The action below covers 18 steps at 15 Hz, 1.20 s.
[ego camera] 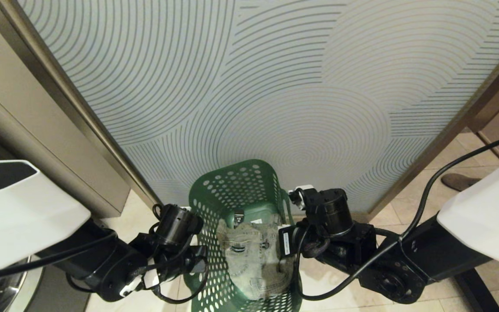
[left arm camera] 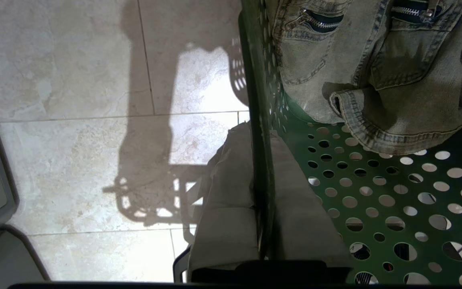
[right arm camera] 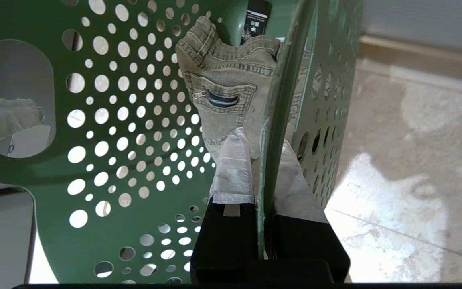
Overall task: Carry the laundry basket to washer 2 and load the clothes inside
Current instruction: Pick up the clothes basket and put it beside the washing machine
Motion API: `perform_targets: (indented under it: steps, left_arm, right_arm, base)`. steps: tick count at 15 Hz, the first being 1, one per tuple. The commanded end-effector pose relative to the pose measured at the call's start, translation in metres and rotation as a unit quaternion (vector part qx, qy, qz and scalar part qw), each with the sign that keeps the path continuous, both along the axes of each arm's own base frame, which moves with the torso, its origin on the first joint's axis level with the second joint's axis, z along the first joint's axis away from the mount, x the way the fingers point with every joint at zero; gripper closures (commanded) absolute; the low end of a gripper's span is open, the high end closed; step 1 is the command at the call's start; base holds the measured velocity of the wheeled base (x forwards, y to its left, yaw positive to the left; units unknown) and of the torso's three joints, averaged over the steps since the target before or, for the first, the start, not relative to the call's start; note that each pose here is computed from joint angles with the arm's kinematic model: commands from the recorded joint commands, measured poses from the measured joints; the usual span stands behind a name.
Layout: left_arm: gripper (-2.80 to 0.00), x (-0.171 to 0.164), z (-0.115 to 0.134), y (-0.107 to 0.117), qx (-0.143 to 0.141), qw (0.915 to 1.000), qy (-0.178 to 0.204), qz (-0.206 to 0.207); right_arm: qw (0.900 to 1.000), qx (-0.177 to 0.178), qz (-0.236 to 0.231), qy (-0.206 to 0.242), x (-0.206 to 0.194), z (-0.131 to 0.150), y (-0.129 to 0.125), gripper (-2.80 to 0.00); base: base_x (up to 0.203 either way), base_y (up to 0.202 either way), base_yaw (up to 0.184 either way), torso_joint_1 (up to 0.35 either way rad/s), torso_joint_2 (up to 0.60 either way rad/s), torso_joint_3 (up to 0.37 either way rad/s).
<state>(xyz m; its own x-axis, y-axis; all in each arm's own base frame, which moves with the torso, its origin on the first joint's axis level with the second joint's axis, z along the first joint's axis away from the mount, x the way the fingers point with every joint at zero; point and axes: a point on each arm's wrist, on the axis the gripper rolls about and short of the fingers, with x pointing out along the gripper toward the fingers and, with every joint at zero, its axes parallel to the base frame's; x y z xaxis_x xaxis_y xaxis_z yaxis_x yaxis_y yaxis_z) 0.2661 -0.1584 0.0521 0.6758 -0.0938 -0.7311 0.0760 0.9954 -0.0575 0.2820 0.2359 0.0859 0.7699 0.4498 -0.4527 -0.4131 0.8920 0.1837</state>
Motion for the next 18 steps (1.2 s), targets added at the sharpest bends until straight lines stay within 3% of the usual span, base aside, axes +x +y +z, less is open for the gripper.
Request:
perform_targets:
  steps: [1, 18]
  left_arm:
    - [0.00, -0.0003, 0.0003, 0.0001, -0.001, 1.0000, -0.002, 0.002]
    - [0.00, 0.0005, -0.0015, -0.0008, -0.001, 1.0000, 0.001, 0.001]
  right_arm:
    - [1.000, 0.001, -0.003, -0.003, 0.0000, 0.0007, -0.0002, 0.00]
    - [1.000, -0.007, 0.001, -0.006, 0.0003, -0.0004, -0.0002, 0.00]
  base:
    - [0.000, 0.000, 0.000, -0.001, 0.00, 0.215]
    - [0.000, 0.000, 0.000, 0.002, 0.00, 0.202]
